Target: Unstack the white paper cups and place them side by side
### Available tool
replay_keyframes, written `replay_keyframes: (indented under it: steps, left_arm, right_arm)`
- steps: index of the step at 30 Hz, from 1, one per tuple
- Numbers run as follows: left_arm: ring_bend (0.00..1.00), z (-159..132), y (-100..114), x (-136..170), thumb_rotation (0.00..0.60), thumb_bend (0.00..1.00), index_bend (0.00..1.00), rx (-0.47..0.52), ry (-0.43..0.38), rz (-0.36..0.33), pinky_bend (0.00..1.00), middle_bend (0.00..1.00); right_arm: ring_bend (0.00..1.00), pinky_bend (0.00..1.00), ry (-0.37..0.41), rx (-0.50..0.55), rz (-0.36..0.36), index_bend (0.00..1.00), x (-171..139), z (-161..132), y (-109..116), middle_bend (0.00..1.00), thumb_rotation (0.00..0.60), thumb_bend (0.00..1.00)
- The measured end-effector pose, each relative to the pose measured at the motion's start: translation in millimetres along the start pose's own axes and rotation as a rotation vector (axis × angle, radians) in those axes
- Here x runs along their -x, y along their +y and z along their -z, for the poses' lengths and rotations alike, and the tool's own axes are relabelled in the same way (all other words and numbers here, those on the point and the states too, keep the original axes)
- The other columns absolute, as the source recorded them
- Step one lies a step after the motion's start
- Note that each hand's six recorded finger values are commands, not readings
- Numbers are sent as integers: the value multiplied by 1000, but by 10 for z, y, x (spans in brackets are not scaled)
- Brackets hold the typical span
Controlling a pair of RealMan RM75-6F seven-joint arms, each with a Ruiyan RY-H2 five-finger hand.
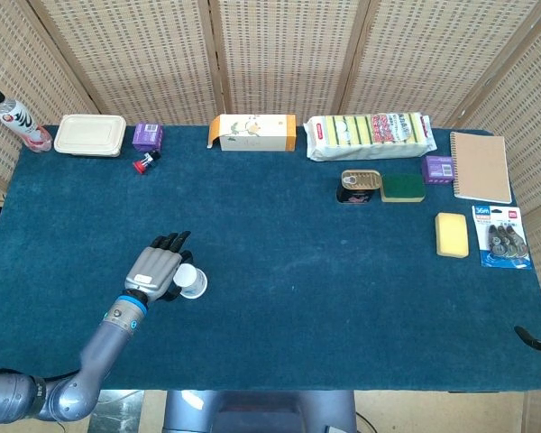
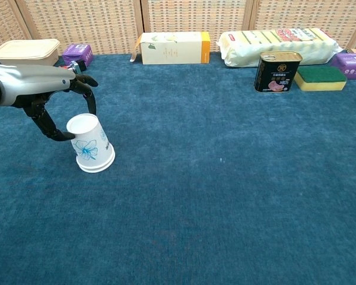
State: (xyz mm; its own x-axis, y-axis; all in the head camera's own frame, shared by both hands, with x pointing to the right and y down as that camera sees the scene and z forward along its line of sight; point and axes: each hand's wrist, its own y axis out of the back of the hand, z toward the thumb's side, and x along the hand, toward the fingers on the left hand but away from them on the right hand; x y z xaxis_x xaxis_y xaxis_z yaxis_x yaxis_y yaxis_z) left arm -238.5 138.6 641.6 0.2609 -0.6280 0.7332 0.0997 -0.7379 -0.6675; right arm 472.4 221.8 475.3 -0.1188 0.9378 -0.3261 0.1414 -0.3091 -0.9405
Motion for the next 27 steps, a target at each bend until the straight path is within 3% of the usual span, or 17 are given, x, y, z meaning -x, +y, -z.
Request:
replay_keyframes:
  steps: [14, 27]
  left_arm:
    - [0, 1, 220, 167, 600, 299, 352, 12, -13, -51, 83, 0]
    - [0, 288, 919, 756, 600, 298, 352, 64, -26, -191, 83, 0]
  right_arm:
    - [0, 0, 1, 4, -1, 86, -6, -1, 0, 0, 600, 0]
    - [0, 0, 13, -2, -12, 86, -22, -47, -35, 0, 600, 0]
